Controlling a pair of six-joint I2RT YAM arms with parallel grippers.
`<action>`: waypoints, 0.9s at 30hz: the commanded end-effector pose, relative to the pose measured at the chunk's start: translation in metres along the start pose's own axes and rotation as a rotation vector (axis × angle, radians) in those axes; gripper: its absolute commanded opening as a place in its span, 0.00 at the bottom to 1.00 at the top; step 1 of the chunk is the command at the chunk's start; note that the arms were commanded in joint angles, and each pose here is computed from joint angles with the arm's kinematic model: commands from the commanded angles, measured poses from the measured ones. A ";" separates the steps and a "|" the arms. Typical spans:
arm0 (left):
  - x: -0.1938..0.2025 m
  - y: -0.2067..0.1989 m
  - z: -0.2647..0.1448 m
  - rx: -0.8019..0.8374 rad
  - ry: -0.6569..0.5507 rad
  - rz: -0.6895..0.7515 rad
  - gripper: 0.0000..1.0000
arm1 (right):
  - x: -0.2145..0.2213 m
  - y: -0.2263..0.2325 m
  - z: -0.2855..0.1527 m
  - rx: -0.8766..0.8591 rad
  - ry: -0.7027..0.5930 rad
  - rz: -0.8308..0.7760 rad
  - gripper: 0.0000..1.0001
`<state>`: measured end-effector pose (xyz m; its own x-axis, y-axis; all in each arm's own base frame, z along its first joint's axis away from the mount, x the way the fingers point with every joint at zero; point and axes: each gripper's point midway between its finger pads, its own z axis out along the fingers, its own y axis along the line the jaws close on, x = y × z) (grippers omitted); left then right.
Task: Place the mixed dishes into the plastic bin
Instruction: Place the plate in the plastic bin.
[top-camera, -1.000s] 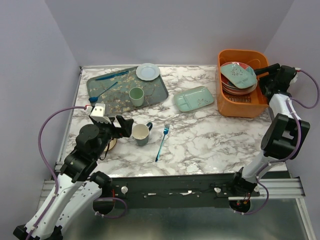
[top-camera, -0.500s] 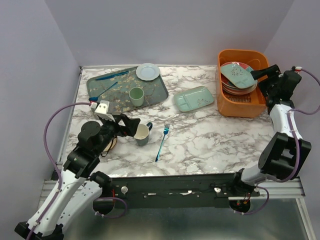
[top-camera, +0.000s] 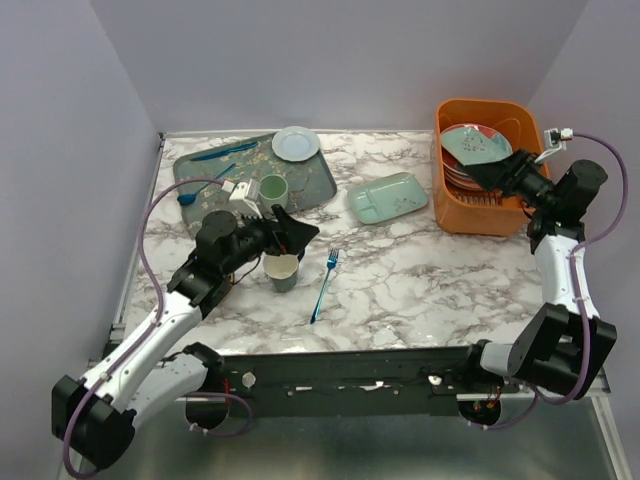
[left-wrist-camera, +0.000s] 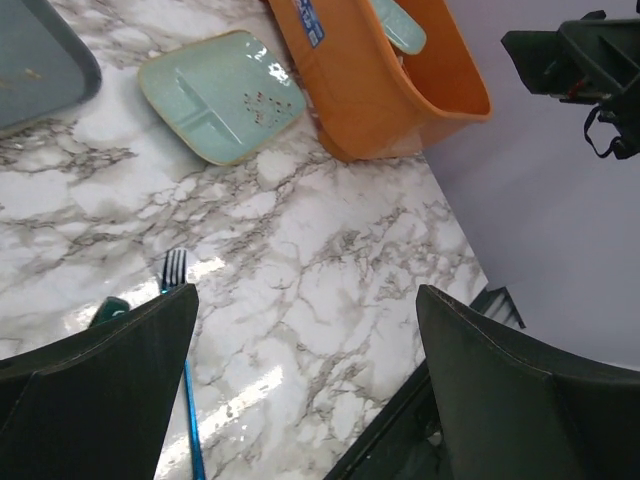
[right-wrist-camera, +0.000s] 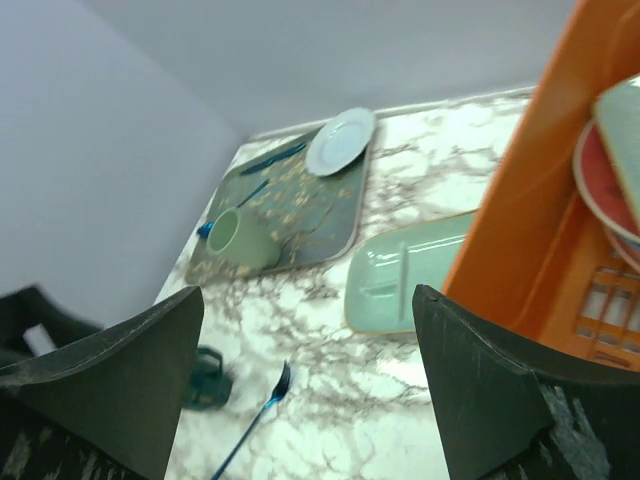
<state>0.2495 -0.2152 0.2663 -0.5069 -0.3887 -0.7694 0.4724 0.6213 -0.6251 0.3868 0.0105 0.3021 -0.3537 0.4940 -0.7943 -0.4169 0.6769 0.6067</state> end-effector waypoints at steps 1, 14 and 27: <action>-0.009 -0.036 0.026 0.113 0.028 -0.082 0.99 | 0.028 0.050 -0.024 -0.230 0.099 -0.160 0.93; 0.029 -0.022 0.137 -0.043 0.127 -0.179 0.99 | 0.060 0.086 -0.054 -0.343 0.153 -0.319 0.93; 0.066 0.052 0.237 -0.223 0.153 -0.259 0.93 | 0.066 0.087 -0.057 -0.360 0.169 -0.311 0.93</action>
<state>0.3799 -0.3669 0.1647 -0.7278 -0.3933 -0.5618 0.2092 0.6528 -0.7280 0.2869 0.0687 0.3080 -0.2762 0.1932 -0.9415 -0.7603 0.5553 0.3370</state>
